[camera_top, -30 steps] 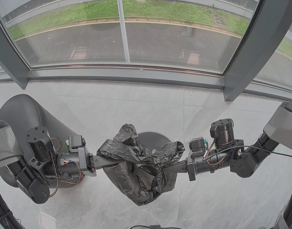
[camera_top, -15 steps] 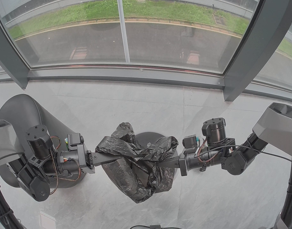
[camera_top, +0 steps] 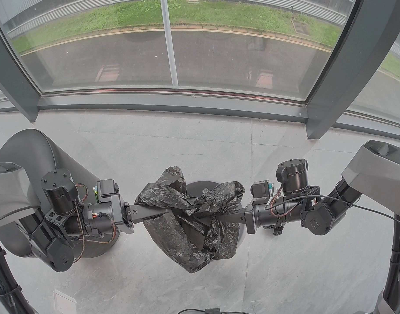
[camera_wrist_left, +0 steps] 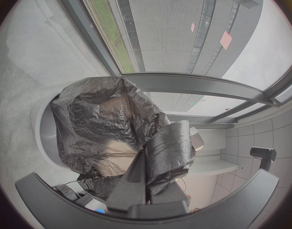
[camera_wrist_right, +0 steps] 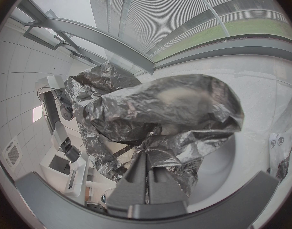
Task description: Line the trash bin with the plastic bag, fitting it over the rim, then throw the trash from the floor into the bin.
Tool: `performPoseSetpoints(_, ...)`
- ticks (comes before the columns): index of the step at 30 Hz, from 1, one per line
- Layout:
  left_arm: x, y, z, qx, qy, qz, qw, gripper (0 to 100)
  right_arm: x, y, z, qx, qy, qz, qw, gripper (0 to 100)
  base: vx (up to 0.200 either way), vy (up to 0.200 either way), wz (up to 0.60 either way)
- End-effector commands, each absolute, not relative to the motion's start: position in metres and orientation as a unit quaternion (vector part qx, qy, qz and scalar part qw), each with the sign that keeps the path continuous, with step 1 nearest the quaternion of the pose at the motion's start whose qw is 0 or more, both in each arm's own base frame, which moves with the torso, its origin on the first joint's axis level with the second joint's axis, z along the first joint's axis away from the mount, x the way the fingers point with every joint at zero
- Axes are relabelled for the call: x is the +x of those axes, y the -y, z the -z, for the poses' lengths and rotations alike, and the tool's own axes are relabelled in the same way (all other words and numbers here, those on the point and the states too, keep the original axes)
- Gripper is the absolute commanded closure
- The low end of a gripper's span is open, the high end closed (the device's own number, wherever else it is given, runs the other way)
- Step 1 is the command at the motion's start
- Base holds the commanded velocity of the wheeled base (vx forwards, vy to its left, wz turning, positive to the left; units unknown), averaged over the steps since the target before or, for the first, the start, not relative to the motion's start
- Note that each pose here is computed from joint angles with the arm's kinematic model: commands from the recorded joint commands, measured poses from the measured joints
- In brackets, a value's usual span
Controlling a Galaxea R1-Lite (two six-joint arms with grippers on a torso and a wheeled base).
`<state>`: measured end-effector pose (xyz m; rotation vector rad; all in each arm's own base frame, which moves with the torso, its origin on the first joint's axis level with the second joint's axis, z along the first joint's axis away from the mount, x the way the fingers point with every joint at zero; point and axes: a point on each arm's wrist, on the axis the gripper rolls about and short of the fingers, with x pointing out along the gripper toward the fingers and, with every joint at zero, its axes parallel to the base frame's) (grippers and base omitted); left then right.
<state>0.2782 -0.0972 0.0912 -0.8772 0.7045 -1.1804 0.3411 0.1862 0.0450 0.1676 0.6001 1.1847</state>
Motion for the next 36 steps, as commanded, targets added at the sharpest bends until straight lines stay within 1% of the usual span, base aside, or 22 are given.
performPoseSetpoints(1, 0.287, 0.097, -0.083, -0.396, -0.318, 0.518, 0.688, 100, 0.351, -0.179, -0.04, 0.081, -0.278, -0.538, 0.792, 100, 0.0, 0.0, 0.0)
performPoseSetpoints(7, 0.293, 0.097, -0.072, -0.404, -0.324, 0.501, 0.693, 100, 0.355, -0.173, -0.032, 0.083, -0.286, -0.529, 0.795, 100, 0.0, 0.0, 0.0)
performPoseSetpoints(15, 0.294, 0.098, -0.072, -0.403, -0.323, 0.503, 0.693, 100, 0.354, -0.174, -0.032, 0.082, -0.285, -0.53, 0.794, 100, 0.0, 0.0, 0.0)
performPoseSetpoints(20, 0.291, 0.098, -0.065, -0.408, -0.336, 0.495, 0.69, 100, 0.345, -0.172, -0.024, 0.08, -0.302, -0.53, 0.788, 100, 0.0, 0.0, 0.0)
performPoseSetpoints(25, 0.281, 0.096, -0.056, -0.414, -0.358, 0.483, 0.683, 100, 0.324, -0.16, -0.017, 0.061, -0.318, -0.53, 0.784, 100, 0.0, 0.0, 0.0)
performPoseSetpoints(31, 0.273, 0.096, -0.048, -0.414, -0.375, 0.478, 0.678, 100, 0.314, -0.15, -0.011, 0.047, -0.317, -0.516, 0.795, 100, 0.0, 0.0, 0.0)
performPoseSetpoints(36, 0.271, 0.098, -0.043, -0.414, -0.385, 0.476, 0.674, 100, 0.299, -0.143, -0.006, 0.046, -0.322, -0.514, 0.794, 100, 0.0, 0.0, 0.0)
